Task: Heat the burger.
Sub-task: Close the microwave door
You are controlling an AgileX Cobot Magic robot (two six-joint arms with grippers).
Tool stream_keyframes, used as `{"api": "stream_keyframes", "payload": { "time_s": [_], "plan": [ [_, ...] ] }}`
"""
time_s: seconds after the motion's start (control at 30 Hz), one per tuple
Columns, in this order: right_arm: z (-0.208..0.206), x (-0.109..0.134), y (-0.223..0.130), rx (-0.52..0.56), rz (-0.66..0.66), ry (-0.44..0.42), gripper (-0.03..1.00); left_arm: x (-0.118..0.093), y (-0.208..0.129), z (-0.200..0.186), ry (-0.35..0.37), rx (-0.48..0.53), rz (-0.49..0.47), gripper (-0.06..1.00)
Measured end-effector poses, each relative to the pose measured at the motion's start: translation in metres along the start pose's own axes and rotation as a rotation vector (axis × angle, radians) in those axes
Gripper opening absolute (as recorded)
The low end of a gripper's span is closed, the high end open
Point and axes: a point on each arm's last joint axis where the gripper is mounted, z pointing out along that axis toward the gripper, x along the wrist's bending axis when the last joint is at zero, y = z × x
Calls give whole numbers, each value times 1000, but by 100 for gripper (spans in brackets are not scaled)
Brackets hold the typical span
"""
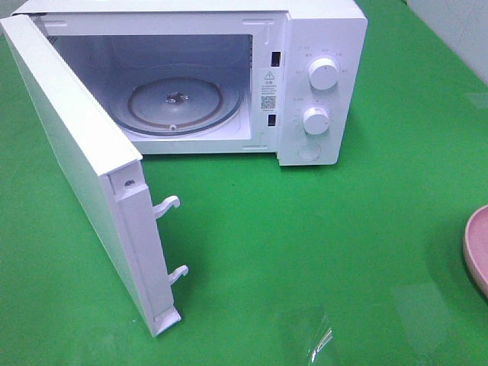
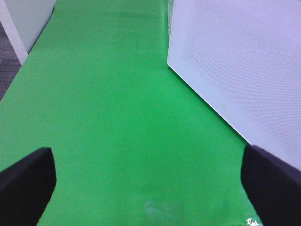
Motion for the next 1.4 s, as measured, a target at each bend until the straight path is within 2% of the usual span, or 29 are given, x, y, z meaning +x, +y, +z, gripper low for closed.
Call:
{"api": "stream_keyframes", "payload": {
  "time_s": [0.37,0.5,0.6,0.63,0.73,0.77,0.8,0.83,0.87,0.93,0.97,1.0,1.1,1.17,1.2,1.23,1.27,1.3,1.4],
  "plan": [
    [0,0,0,0,0,0,76,0,0,0,0,0,0,99],
    [0,0,0,0,0,0,76,-1,14,-3,-5,-77,-1,99],
    [0,0,0,0,0,0,76,-1,17,-1,-6,-84,-1,98],
    [0,0,0,0,0,0,76,-1,27,7,-7,-100,0,95],
    [0,0,0,0,0,0,76,-2,31,10,-7,-105,0,91],
    [0,0,0,0,0,0,76,-2,38,17,-8,-108,1,86],
    [0,0,0,0,0,0,76,-2,38,17,-8,-108,1,86],
    [0,0,0,0,0,0,76,-3,45,24,-9,-111,1,79],
    [0,0,0,0,0,0,76,-3,45,24,-9,-111,1,79],
    [0,0,0,0,0,0,76,-3,57,41,-10,-100,2,61],
    [0,0,0,0,0,0,76,-3,57,41,-10,-100,2,61],
    [0,0,0,0,0,0,76,-4,62,49,-10,-94,2,49],
    [0,0,0,0,0,0,76,-4,64,53,-10,-93,2,45],
    [0,0,0,0,0,0,76,-5,74,70,-11,-100,3,21],
    [0,0,0,0,0,0,76,-5,74,70,-11,-100,3,21],
    [0,0,0,0,0,0,76,-5,79,80,-12,-104,3,8],
    [0,0,0,0,0,0,76,-5,79,80,-12,-104,3,8],
    [0,0,0,0,0,0,76,-6,84,91,-13,-107,4,1],
    [0,0,0,0,0,0,76,-6,87,96,-14,-113,4,0]
  ]
}}
